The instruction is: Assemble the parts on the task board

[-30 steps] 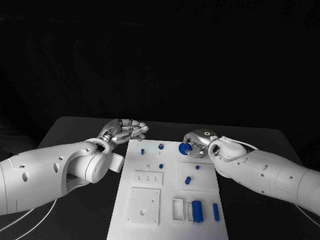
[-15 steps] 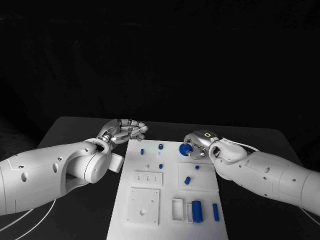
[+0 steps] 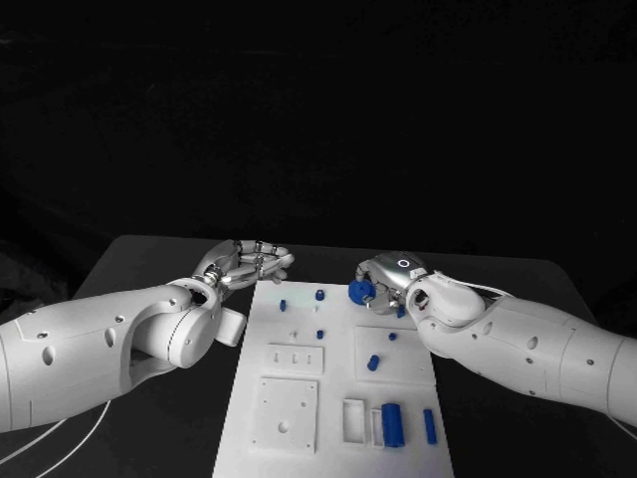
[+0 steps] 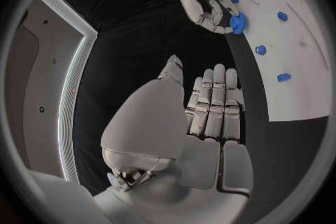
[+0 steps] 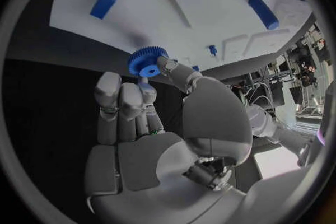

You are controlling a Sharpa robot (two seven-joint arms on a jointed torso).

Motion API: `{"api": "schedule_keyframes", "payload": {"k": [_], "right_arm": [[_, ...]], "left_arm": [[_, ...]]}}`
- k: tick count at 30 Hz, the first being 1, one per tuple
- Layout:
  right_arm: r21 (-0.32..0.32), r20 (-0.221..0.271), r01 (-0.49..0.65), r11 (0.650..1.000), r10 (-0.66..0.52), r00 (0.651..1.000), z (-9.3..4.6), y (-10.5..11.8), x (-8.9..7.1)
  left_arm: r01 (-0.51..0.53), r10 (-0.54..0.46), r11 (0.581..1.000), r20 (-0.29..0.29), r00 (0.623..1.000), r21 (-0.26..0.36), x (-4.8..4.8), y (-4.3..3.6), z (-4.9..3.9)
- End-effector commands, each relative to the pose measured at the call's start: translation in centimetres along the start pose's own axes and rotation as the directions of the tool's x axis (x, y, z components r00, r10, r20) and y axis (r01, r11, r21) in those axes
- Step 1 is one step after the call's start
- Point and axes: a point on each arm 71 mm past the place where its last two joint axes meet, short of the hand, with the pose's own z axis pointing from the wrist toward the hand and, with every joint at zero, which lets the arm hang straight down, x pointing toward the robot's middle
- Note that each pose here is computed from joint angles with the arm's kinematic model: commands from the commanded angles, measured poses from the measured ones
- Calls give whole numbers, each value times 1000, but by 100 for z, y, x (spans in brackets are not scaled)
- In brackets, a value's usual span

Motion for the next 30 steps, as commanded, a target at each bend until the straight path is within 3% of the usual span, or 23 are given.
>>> {"api": "schedule_keyframes", "payload": {"k": [1, 15, 30], "right_arm": [[-19, 20, 39, 999, -39, 999, 32, 133, -16], [-100, 52, 15, 995, -9, 999, 158, 637, -40], [-117, 16, 11, 993, -10, 1000, 196, 810, 111]], "left_arm": [[0, 0, 1000, -11, 1000, 14, 24, -22, 1], [0, 1, 1000, -13, 1000, 16, 50, -32, 15], [4, -3, 1000, -20, 1000, 30, 104, -94, 57]]}}
